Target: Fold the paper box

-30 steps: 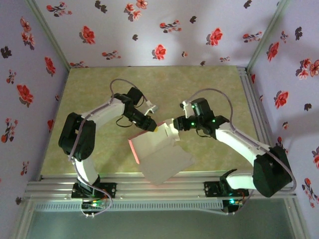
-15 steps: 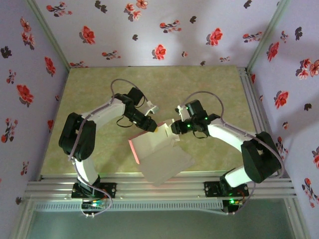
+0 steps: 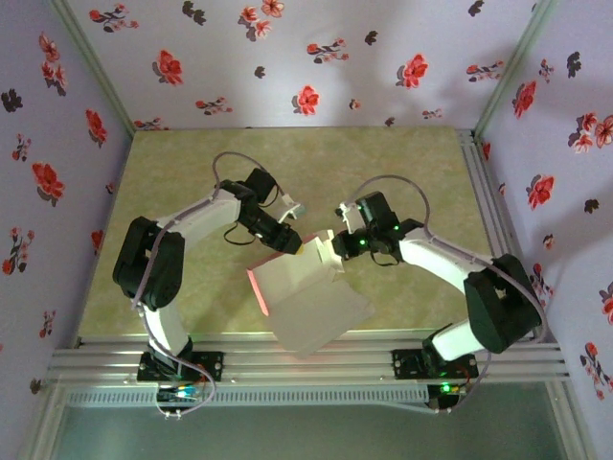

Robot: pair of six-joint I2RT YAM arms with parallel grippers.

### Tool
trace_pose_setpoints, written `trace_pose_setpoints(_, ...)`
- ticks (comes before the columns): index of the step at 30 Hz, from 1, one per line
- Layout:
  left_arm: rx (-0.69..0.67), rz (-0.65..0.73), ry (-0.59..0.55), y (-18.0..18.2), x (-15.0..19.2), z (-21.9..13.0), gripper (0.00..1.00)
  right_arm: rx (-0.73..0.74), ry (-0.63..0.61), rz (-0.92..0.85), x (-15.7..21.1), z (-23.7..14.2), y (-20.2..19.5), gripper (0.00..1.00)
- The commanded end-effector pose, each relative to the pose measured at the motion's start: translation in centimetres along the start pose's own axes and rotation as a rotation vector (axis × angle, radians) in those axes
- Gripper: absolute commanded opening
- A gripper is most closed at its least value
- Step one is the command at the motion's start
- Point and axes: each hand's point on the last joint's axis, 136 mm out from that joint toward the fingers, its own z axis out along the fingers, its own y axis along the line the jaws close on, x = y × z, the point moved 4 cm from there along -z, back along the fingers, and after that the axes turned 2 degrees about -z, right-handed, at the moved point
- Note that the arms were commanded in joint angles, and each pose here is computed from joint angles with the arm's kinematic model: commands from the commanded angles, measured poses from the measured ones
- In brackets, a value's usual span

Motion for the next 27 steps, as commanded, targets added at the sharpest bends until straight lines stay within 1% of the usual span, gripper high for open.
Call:
trace_pose_setpoints(1, -0.01, 0.019, -0.002, -0.4, -0.6, 0.0, 0.32, 0.025, -0.021, -0.047, -0.4, -0.9, 1.0, 0.05)
trace_pose_setpoints(7, -0.088, -0.01, 0.032, 0.6, -0.7, 0.8, 0.31, 0.08, -0.006, -0.107, 0.0, -0.9, 2.4, 0.0)
trace_pose_setpoints(16, -0.124, -0.02, 0.031, 0.4, -1.4, 1.4, 0.3, 0.134, -0.041, -0.109, 0.4, -0.8, 3.8, 0.0)
trace_pose_setpoints(18, -0.13, -0.025, 0.033, 0.5, -1.5, 1.5, 0.3, 0.125, -0.036, -0.108, 0.5, -0.5, 4.3, 0.0)
trace_pose_setpoints(22, -0.151, -0.042, 0.033, 0.8, -1.7, 1.7, 0.3, 0.163, -0.026, -0.083, 0.8, 0.4, 4.2, 0.0)
trace_pose_setpoints(27, -0.183, -0.015, 0.004, 0.5, -1.9, 1.1, 0.3, 0.198, 0.003, -0.065, 1.9, 1.0, 4.0, 0.0)
